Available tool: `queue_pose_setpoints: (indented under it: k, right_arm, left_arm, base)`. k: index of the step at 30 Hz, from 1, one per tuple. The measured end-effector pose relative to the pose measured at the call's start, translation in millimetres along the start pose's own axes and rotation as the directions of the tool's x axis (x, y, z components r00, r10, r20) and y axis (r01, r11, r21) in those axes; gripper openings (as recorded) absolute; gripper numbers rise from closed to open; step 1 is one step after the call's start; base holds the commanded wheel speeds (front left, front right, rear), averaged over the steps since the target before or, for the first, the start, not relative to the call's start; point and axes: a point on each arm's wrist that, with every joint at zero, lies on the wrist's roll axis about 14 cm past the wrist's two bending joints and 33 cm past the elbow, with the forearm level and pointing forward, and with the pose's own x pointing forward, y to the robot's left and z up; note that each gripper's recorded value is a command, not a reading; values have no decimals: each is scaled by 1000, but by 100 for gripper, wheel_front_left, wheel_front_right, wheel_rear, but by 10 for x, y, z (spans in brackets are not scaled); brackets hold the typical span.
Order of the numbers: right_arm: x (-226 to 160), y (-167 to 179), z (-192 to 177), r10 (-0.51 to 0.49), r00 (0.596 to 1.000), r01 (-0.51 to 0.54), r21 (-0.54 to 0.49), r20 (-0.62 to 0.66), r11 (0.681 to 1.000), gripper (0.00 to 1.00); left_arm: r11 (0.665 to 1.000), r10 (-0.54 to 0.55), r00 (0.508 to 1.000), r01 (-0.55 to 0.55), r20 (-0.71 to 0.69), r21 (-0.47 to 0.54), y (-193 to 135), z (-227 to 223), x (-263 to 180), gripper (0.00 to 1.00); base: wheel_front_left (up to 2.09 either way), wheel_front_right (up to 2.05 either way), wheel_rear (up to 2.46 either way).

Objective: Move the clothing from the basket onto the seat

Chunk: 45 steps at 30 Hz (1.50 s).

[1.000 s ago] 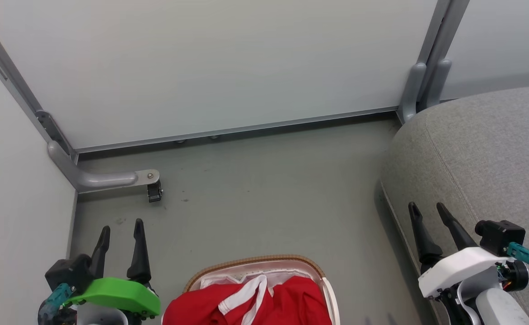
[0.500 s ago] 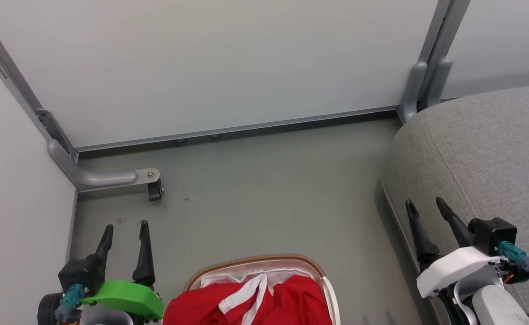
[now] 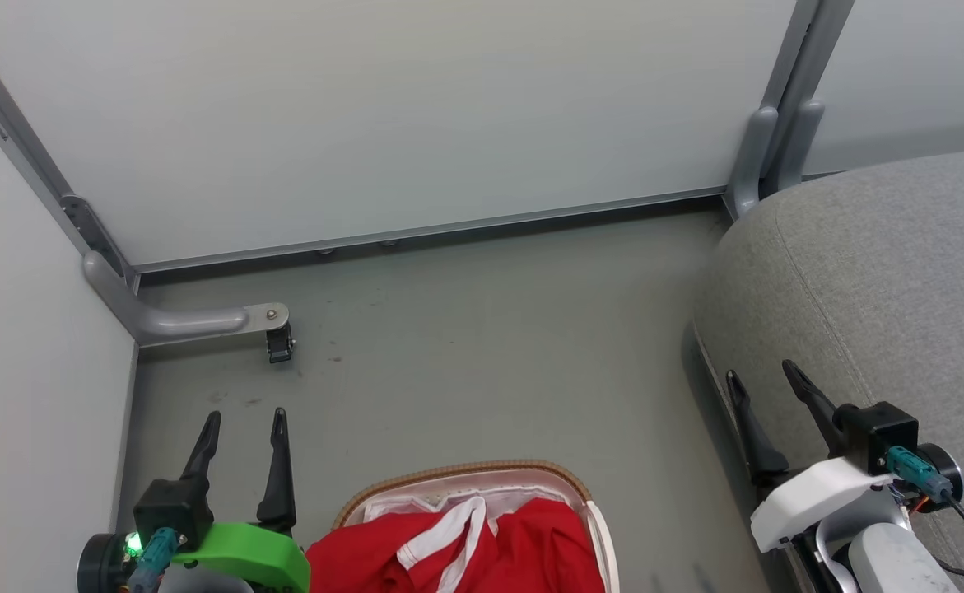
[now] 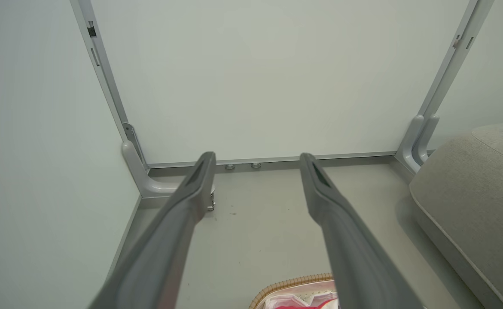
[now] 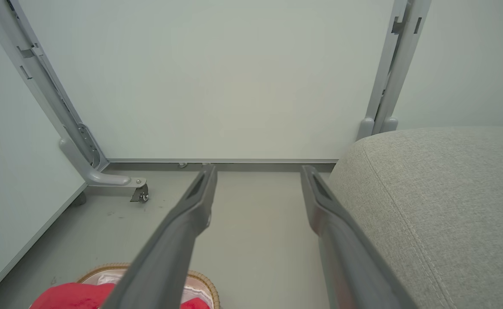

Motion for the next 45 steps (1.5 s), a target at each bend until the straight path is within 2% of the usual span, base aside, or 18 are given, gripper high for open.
queue_pose_setpoints:
  k: [13,22,37,45]
  right_arm:
    - [172,10,-78,28,1000,-29,-73,-12,997,100]
    - [425,-52,-184,28,999,-30,-71,-27,997,100]
    - [741,-249,-475,3,998,-8,-72,-69,997,100]
    - [907,-281,-644,8,996,-13,-61,-85,998,100]
  left_arm:
    - [996,-87,994,88,-72,20,-248,-275,159,100]
    - [983,-180,961,172,-211,-56,-524,-771,364,100]
    - [953,-299,839,238,-455,-188,-885,-1726,486,100]
    - [931,-365,726,278,-582,-237,-1072,-2257,359,100]
  base:
    - [0,0,0]
    - [0,0,0]
    - [0,0,0]
    - [0,0,0]
